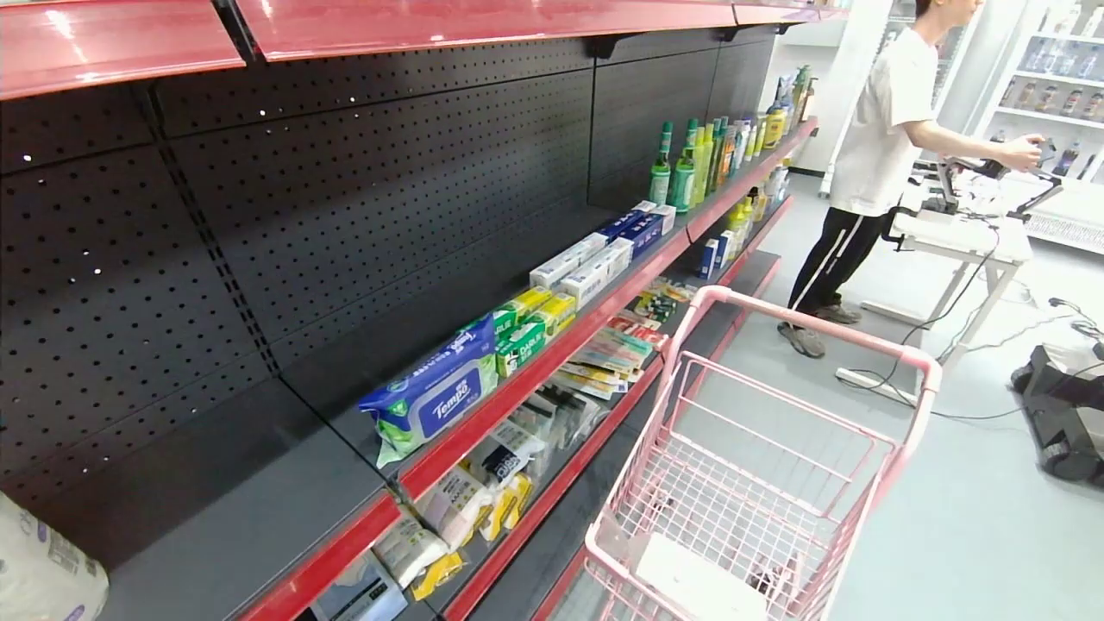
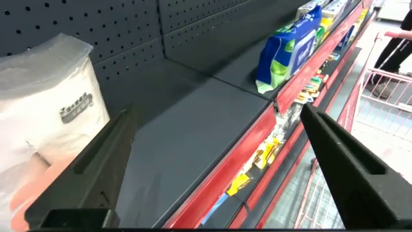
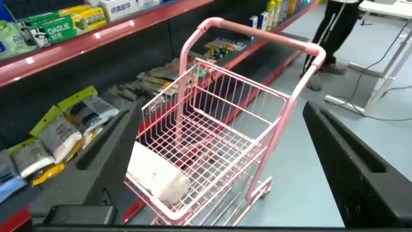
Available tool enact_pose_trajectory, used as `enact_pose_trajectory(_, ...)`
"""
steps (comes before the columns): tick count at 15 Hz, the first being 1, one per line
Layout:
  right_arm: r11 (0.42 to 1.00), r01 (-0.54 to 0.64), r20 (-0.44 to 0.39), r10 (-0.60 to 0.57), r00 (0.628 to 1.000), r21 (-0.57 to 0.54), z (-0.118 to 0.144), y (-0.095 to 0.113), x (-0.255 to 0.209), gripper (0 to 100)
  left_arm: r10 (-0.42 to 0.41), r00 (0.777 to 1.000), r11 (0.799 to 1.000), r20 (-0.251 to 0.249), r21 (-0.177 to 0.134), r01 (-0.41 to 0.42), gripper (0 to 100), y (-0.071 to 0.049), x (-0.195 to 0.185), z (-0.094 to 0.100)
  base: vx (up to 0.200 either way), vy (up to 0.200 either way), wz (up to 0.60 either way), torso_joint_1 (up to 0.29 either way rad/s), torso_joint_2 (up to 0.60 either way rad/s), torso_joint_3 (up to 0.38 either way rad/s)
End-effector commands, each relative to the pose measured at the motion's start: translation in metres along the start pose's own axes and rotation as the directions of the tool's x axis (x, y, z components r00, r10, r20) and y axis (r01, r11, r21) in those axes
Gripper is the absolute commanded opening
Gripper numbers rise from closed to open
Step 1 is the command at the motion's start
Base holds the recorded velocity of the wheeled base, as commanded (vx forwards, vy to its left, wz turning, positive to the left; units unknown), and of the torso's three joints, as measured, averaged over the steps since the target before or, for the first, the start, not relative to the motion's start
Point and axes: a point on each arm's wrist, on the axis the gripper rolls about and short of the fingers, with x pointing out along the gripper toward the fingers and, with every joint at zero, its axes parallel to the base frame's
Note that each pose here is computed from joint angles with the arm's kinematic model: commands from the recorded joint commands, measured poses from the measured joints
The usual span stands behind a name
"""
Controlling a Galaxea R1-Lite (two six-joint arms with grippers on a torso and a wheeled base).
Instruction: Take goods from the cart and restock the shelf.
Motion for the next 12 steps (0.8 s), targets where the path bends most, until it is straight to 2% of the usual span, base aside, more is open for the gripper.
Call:
enact_pose_trajectory(1,1.000,0.000,0.007,0.000,1.000,0.002,0.001,0.000,0.000,100,0.001,1.000,1.000,-0.001,0.000,-0.001,100,0.000,0.000,0.000,0.000,0.000,0.00,0.000,0.00,0.000)
enact_pose_trajectory(2,0.999,-0.030,0.037,0.029,0.999,0.022,0.034,0.000,-0.002,100,0.001,1.000,1.000,-0.001,0.000,-0.001,100,0.000,0.000,0.000,0.000,0.000,0.00,0.000,0.00,0.000)
enact_pose_trajectory(3,0.990,-0.036,0.008,0.035,0.999,0.140,0.106,-0.001,0.018,100,0.001,1.000,1.000,-0.001,0.000,-0.001,100,0.000,0.000,0.000,0.000,0.000,0.00,0.000,0.00,0.000)
enact_pose_trajectory(4,0.973,-0.020,0.031,0.013,0.999,0.229,0.151,-0.001,0.033,100,0.001,1.000,1.000,-0.001,0.000,-0.001,100,0.000,0.000,0.000,0.000,0.000,0.00,0.000,0.00,0.000)
enact_pose_trajectory(5,0.963,0.012,0.034,-0.022,0.999,0.269,0.214,-0.001,0.073,100,0.001,1.000,1.000,-0.001,0.000,-0.001,100,0.000,0.000,0.000,0.000,0.000,0.00,0.000,0.00,0.000)
enact_pose_trajectory(6,0.976,0.053,-0.038,-0.046,0.998,0.212,0.209,-0.001,0.093,100,0.001,1.000,1.000,-0.001,0.000,-0.001,100,0.000,0.000,0.000,0.000,0.000,0.00,0.000,0.00,0.000)
enact_pose_trajectory(7,0.996,0.045,-0.127,-0.035,0.991,0.078,0.193,0.000,0.106,100,0.001,1.000,1.000,-0.002,0.000,-0.001,100,0.000,0.000,0.000,0.000,0.000,0.00,0.000,0.00,0.000)
enact_pose_trajectory(8,1.000,0.022,-0.226,-0.019,0.974,0.012,0.177,0.002,0.129,100,0.001,1.000,1.000,-0.001,-0.006,-0.001,100,0.000,0.000,0.000,0.000,0.000,0.00,0.000,0.00,0.000)
enact_pose_trajectory(9,1.000,0.000,-0.307,0.002,0.952,0.007,0.168,0.003,0.147,100,0.002,1.000,1.000,-0.002,-0.009,-0.002,100,0.000,0.000,0.000,0.000,0.000,0.00,0.000,0.00,0.000)
enact_pose_trajectory(10,0.999,-0.042,-0.399,0.039,0.916,0.002,0.153,0.008,0.166,100,0.002,1.000,1.000,-0.002,-0.009,-0.002,100,0.000,0.000,0.000,0.000,0.000,0.00,0.000,0.00,0.000)
enact_pose_trajectory(12,0.992,-0.125,-0.619,0.080,0.781,-0.029,0.106,0.021,0.207,100,0.002,1.000,1.000,-0.002,-0.009,-0.002,100,0.000,0.000,0.000,0.000,0.000,0.00,0.000,0.00,0.000)
